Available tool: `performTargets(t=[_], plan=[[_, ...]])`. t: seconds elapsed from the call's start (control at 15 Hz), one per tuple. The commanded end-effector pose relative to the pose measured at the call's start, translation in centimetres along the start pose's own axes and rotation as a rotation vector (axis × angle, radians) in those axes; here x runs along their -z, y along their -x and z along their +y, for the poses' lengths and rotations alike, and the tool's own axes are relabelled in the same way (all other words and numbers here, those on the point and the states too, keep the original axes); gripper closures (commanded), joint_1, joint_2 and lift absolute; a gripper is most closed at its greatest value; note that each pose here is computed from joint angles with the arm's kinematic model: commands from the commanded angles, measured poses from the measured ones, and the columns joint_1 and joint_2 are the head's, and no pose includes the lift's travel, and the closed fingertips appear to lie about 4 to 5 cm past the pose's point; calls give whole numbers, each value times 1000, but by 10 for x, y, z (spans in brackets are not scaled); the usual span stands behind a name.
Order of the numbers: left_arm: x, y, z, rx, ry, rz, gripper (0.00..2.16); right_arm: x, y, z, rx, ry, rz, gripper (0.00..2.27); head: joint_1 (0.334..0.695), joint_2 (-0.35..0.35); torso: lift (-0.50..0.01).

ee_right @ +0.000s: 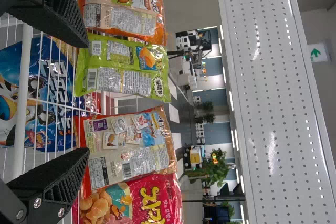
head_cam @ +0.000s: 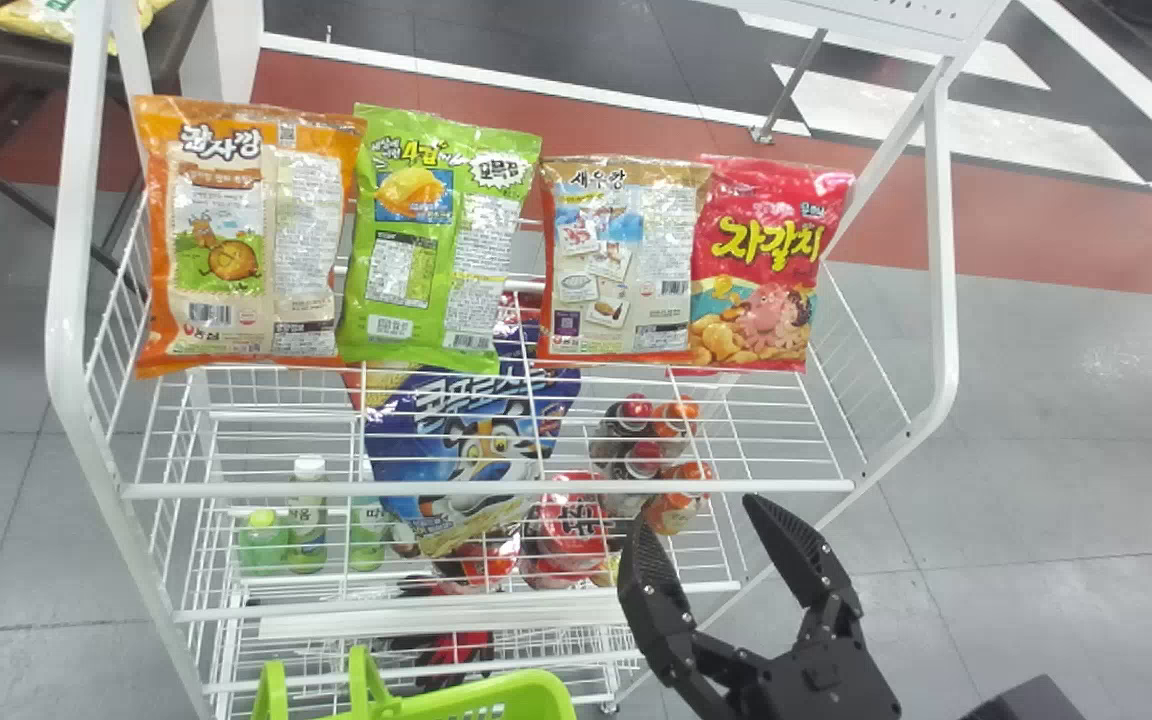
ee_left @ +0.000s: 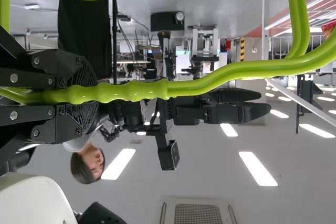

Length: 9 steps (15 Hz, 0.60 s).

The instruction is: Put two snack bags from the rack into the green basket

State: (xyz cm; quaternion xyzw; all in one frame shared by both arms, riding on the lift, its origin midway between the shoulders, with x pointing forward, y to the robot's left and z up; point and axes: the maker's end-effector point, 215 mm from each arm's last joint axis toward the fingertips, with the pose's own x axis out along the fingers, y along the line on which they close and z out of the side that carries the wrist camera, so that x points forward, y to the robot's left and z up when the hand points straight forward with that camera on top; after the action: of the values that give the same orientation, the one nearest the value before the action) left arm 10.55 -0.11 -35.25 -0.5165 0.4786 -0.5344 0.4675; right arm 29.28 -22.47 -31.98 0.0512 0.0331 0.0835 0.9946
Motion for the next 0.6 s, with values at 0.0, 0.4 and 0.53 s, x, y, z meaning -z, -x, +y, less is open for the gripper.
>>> performTargets(t=[0.0, 0.4, 0.53], plan=[[1, -1, -1, 3, 2, 3, 1187, 1, 0, -3, 4, 4, 3, 110, 695, -350, -3], [3, -2, -2, 10, 6, 3, 1187, -2, -4, -4, 5, 5, -4, 110, 695, -350, -3], [3, -2, -3, 12, 5, 4, 1187, -3, -6, -5, 5, 7, -7, 110, 695, -350, -3]])
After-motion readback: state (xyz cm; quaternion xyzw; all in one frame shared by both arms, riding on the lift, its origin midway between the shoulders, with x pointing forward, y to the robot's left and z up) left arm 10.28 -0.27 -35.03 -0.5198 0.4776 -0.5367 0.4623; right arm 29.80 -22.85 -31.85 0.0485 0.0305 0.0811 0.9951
